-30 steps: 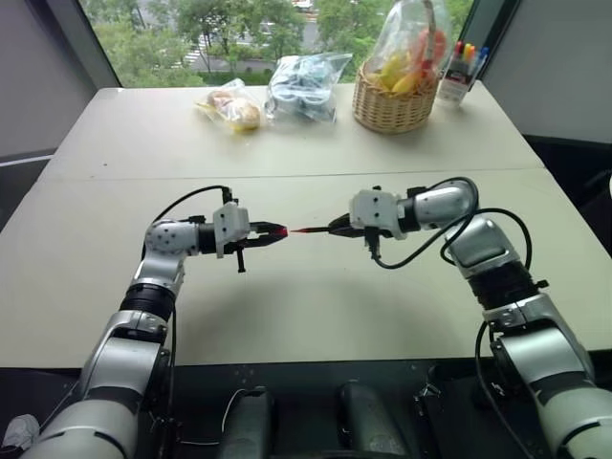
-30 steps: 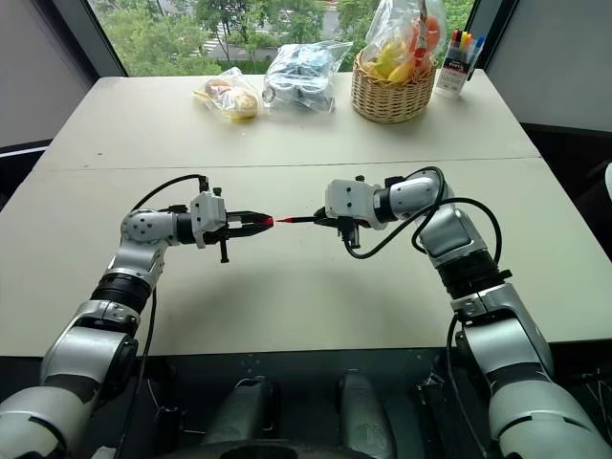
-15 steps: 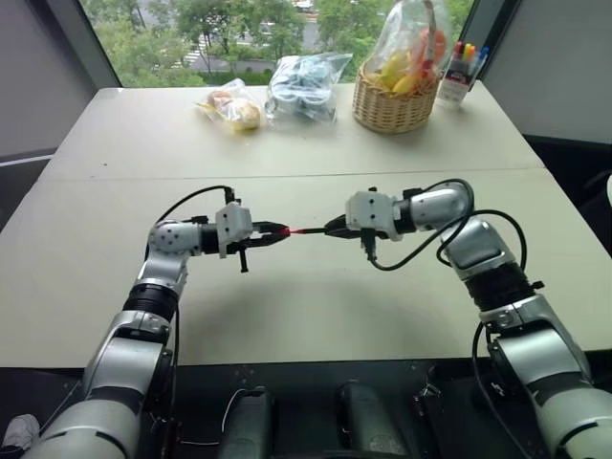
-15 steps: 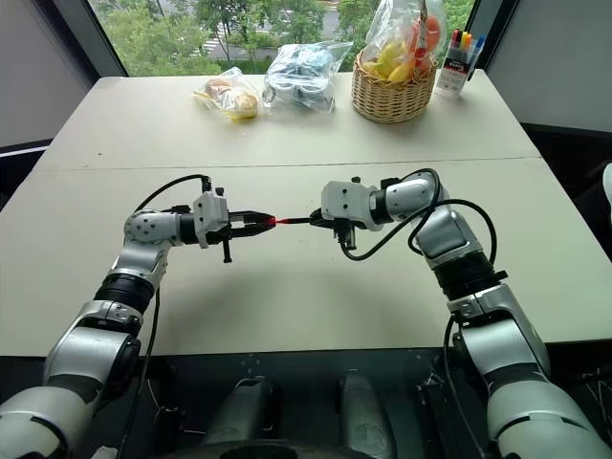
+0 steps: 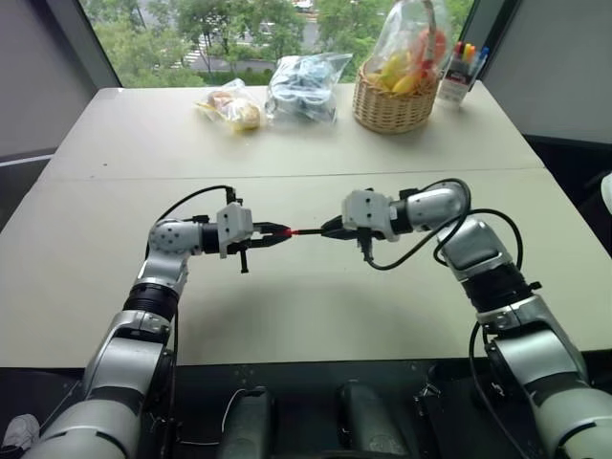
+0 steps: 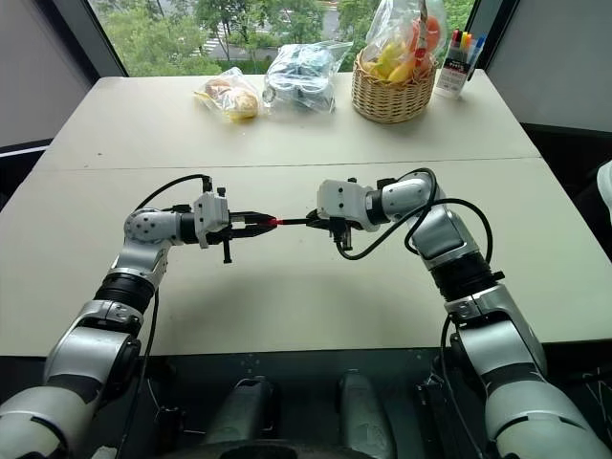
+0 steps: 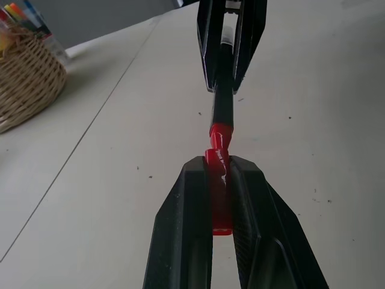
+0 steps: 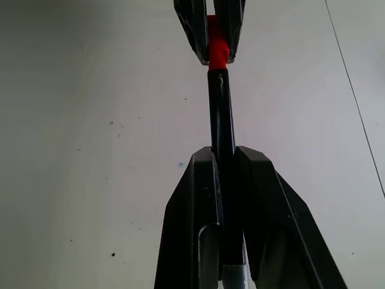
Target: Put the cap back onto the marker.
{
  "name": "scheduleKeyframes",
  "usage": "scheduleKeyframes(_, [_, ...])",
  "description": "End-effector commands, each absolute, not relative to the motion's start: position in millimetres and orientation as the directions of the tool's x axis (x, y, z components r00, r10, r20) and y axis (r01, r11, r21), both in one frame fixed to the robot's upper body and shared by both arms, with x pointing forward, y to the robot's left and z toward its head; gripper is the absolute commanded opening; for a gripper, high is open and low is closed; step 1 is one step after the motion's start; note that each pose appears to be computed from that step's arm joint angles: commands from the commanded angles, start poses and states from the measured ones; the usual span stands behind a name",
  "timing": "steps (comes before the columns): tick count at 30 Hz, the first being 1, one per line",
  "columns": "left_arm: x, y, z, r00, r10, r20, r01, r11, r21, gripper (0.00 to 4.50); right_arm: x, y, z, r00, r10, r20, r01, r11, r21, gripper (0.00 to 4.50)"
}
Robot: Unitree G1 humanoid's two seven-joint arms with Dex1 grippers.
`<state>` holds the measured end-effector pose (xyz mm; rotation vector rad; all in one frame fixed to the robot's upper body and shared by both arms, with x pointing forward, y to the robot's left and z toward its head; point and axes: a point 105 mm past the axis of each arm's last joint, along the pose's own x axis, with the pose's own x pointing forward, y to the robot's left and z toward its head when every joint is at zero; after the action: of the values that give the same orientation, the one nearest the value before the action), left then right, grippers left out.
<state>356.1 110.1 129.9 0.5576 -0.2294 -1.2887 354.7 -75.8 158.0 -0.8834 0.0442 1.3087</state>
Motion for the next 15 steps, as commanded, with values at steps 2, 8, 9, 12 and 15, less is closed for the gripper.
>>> scheduleKeyframes(2, [357.2,104.2,140.9,0.264,-0.956,-0.125,0.816,0.152,0.558,0.00,343.4,-54.5,171.9,0.255,0.860,-0.442,-0.824,-0.047,-0.565,0.06])
scheduleKeyframes(8, [352.8,101.5,138.3,0.241,-0.960,-0.142,0.790,0.108,0.604,0.00,342.2,-45.5,171.3,0.236,0.868,-0.437,-0.830,-0.054,-0.556,0.06])
scheduleKeyframes(9, [352.2,101.2,138.4,0.236,-0.961,-0.145,0.784,0.100,0.613,0.00,342.3,-44.9,171.2,0.235,0.868,-0.437,-0.830,-0.055,-0.555,0.06])
scheduleKeyframes(12, [350.0,100.4,139.7,0.220,-0.962,-0.162,0.752,0.062,0.656,0.00,342.7,-42.1,170.3,0.228,0.869,-0.439,-0.831,-0.061,-0.552,0.06])
scheduleKeyframes(15, [350.9,100.7,142.6,0.231,-0.958,-0.168,0.702,0.045,0.710,0.00,342.6,-39.4,169.4,0.221,0.870,-0.440,-0.834,-0.066,-0.548,0.06])
